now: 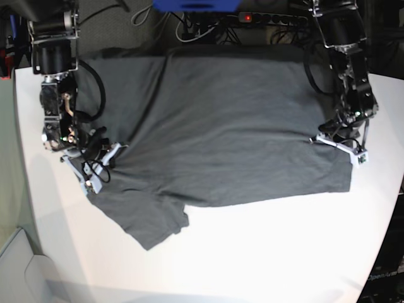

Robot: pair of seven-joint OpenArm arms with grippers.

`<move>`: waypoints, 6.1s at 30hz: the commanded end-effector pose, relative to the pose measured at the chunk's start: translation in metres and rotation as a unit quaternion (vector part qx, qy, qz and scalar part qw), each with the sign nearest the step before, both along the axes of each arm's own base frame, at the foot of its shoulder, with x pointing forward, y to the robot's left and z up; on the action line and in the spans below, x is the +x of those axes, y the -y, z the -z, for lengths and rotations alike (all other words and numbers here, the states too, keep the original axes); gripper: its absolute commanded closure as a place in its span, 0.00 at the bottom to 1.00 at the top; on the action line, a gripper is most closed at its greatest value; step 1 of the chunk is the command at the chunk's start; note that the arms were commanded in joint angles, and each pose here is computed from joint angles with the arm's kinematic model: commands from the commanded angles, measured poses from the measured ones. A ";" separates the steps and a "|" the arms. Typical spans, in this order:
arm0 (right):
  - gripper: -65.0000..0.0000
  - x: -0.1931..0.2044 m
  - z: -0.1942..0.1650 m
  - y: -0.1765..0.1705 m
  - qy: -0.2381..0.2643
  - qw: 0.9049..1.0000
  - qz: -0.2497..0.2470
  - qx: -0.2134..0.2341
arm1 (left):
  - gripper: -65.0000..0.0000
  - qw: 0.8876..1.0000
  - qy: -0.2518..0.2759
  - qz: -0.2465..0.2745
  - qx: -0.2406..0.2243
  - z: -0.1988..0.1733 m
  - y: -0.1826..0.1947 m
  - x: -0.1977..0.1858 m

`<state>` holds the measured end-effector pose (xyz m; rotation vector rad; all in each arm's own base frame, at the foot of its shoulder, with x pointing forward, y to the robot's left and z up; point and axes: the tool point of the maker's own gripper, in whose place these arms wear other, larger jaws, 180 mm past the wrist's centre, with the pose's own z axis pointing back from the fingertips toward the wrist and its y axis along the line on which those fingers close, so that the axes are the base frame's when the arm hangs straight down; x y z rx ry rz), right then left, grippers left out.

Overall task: Layout the t-shirt on the table in an organized manner, then fold the t-shirt properly
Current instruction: 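Grasp the t-shirt with both grippers and pull the edges apart, then hold the t-shirt with both grippers and stretch it taut, then release and move both grippers to the t-shirt's collar edge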

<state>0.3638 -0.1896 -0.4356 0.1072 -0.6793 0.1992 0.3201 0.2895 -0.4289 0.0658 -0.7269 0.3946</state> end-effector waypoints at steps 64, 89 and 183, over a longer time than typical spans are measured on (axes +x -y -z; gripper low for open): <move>0.99 -0.020 0.010 -0.057 -0.056 0.998 -0.018 0.018 | 1.00 0.996 0.018 0.050 0.067 -0.010 0.017 0.064; 1.00 0.041 -0.081 -0.055 0.096 0.995 -0.032 -0.025 | 1.00 0.985 0.124 0.054 0.109 -0.103 0.011 0.090; 1.00 0.026 -0.058 -0.024 0.141 0.986 -0.040 -0.082 | 1.00 0.992 0.022 0.074 0.101 -0.083 -0.053 0.043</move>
